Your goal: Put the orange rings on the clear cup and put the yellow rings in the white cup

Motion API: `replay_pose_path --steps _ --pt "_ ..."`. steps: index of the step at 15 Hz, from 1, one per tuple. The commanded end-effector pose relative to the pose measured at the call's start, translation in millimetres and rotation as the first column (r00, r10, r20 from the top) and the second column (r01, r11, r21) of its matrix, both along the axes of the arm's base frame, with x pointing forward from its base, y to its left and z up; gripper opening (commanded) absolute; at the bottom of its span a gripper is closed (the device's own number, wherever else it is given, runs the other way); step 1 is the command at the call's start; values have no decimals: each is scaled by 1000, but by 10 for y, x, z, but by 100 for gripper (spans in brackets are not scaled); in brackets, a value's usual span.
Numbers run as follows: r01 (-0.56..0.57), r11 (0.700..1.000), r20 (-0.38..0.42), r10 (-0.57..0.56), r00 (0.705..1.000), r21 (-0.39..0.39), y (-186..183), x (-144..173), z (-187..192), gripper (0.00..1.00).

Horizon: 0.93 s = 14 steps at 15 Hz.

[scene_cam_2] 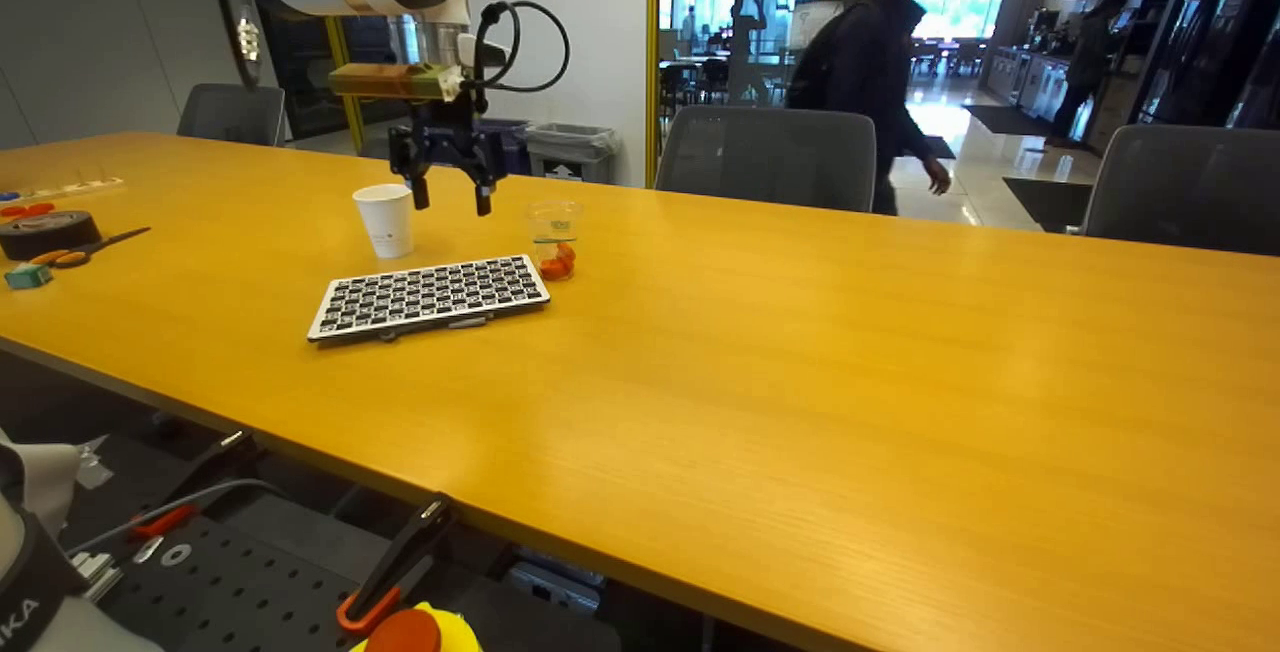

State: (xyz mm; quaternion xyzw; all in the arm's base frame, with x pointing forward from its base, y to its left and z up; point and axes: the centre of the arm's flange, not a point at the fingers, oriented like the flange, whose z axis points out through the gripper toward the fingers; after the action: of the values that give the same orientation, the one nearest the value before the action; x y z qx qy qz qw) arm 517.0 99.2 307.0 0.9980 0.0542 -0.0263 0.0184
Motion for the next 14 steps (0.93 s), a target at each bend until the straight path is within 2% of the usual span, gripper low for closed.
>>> replay_pose_path --steps 1,9,11,14 --pt "-45 999 16 45 999 7 -204 -836 312 100" --pt "-94 993 30 92 995 71 -837 -1972 606 100" --pt "-92 992 30 90 996 83 -972 -2132 648 100" --pt "-89 990 38 85 996 106 -1123 -2166 813 100"
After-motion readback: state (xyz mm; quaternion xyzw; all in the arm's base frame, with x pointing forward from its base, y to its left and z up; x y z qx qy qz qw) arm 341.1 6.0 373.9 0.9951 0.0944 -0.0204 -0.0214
